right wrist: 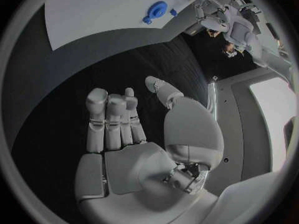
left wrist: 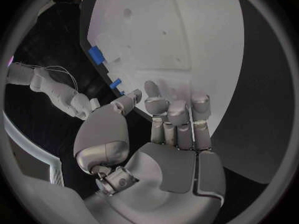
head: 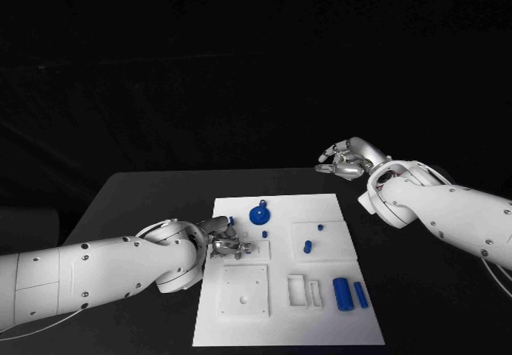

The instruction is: Assemble the parts on the task board

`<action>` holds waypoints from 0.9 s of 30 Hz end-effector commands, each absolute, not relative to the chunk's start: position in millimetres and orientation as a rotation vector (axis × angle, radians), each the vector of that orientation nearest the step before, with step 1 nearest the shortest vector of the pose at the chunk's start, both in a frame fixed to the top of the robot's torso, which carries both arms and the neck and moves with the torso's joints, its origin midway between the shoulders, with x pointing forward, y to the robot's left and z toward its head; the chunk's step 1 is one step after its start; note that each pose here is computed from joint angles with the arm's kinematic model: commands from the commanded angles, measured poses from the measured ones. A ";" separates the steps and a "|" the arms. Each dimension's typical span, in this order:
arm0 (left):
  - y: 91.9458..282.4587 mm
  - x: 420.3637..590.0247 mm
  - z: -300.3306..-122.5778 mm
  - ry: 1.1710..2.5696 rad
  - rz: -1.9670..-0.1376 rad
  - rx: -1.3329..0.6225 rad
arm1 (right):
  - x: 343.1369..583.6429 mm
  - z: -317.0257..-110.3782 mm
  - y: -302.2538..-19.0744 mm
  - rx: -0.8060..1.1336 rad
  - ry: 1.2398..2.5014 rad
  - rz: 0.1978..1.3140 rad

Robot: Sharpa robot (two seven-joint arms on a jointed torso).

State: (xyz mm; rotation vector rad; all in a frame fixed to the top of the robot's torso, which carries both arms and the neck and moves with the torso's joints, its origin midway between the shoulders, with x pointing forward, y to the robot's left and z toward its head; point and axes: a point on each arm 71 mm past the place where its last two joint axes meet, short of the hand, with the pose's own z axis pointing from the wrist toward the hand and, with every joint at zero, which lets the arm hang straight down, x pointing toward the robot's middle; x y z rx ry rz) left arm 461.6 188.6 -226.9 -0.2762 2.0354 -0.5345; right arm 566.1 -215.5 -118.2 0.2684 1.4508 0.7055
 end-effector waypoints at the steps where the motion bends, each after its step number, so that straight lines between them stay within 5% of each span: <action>1: 185.9 459.3 -222.8 2.025 -0.596 -0.337 | 565.9 -119.5 -215.0 0.261 1.459 0.712; 13: 190.6 473.5 -203.9 1.997 -0.699 -0.474 | 566.8 -122.7 -217.2 0.271 1.465 0.708; 27: 217.2 504.2 -198.8 2.080 -0.572 -0.483 | 567.0 -123.7 -218.4 0.272 1.471 0.706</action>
